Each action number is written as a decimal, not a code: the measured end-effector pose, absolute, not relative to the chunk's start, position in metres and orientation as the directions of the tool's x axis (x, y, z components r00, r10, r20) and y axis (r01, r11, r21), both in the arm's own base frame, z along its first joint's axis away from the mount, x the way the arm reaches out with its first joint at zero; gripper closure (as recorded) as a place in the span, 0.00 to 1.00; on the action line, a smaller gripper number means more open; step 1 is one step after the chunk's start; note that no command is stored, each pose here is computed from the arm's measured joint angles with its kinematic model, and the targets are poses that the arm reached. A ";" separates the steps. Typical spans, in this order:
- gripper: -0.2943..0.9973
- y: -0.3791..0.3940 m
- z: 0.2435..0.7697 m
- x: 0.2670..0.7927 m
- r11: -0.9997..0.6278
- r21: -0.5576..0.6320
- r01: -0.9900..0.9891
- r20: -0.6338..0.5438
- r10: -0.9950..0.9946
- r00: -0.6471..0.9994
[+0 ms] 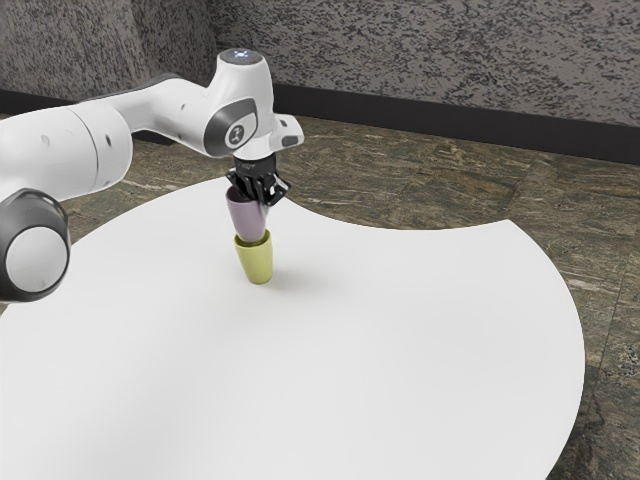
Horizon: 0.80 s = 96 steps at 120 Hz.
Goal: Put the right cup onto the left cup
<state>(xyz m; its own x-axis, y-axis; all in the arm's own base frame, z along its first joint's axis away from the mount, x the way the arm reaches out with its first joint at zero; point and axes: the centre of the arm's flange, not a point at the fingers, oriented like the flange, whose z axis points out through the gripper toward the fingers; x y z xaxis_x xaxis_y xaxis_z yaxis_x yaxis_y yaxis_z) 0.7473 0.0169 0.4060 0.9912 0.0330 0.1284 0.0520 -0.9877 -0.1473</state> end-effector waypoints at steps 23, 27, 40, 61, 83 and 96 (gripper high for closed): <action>0.82 0.016 0.401 0.746 -0.989 -0.145 0.039 0.118 0.022 0.993; 0.82 0.016 0.401 0.746 -0.989 -0.145 0.038 0.117 0.021 0.993; 0.82 0.016 0.398 0.746 -0.989 -0.144 0.033 0.112 0.017 0.994; 0.81 0.017 0.394 0.747 -0.989 -0.144 0.026 0.107 0.010 0.994; 0.69 0.016 0.388 0.747 -0.990 -0.143 0.019 0.098 0.004 0.995; 0.58 0.016 0.384 0.747 -0.990 -0.142 0.013 0.094 -0.001 0.996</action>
